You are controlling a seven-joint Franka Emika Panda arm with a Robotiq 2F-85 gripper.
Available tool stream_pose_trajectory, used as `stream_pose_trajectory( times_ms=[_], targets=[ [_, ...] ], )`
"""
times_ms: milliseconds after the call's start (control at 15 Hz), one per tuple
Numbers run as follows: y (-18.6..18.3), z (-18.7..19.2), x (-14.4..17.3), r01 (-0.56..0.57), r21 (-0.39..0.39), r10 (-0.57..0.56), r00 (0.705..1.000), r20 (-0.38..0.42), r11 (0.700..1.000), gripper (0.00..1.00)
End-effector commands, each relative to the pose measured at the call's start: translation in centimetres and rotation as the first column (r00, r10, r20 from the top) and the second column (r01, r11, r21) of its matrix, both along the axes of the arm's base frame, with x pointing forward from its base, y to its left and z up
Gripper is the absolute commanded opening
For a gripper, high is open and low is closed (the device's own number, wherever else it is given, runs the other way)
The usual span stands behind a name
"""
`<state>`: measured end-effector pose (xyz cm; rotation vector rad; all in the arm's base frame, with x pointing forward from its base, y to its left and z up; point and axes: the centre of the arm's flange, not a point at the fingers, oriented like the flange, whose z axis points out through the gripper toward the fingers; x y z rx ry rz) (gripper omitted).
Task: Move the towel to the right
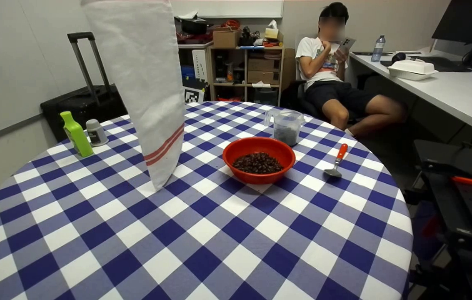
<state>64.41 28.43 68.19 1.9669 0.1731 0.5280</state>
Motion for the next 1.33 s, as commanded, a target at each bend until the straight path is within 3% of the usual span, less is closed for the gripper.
stream_pose_trajectory(
  times_ms=[0,667,1267],
  targets=[
    [2.0,2.9,5.0,0.005,-0.022,-0.005,1.000,-0.004,1.000,0.04],
    [2.2,1.6,7.3,-0.005,-0.008,0.005,0.999,-0.032,1.000,0.04],
    [3.1,2.4,6.4,0.007,0.077,-0.011,0.999,0.048,0.997,0.03]
  ],
)
